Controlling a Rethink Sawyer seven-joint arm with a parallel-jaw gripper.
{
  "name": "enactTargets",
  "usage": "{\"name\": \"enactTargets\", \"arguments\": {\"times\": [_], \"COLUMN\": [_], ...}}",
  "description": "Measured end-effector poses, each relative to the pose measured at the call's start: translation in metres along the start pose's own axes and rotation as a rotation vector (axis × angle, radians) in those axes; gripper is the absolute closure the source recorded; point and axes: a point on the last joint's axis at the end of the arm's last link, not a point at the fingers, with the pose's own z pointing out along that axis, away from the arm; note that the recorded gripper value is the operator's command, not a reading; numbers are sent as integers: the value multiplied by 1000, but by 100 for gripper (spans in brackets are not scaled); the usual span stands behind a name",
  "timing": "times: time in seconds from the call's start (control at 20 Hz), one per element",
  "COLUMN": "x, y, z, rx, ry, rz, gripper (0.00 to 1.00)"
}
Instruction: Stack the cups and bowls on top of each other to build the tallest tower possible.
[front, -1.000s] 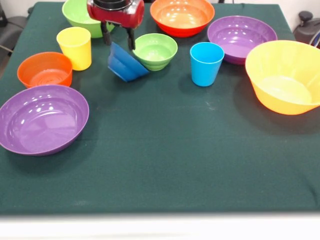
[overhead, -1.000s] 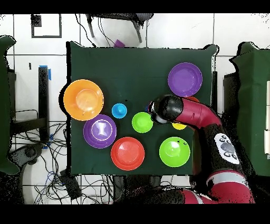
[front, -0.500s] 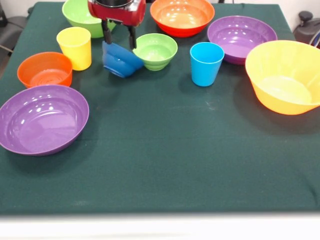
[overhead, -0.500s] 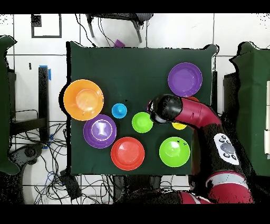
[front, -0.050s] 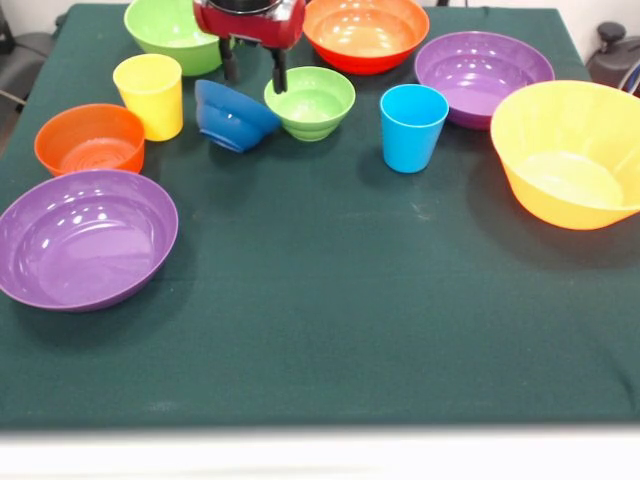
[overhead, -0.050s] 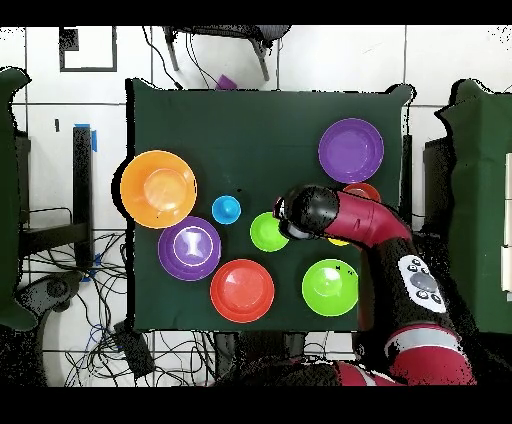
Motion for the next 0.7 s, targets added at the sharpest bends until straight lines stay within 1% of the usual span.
{"name": "enactTargets", "arguments": {"times": [0.3, 0.5, 0.7], "x": [22, 32, 35], "y": [8, 11, 11], "z": [10, 15, 20], "rx": [-4, -6, -8], "ry": [33, 46, 41], "rz": [-13, -17, -17], "gripper": [0, 0, 0]}}
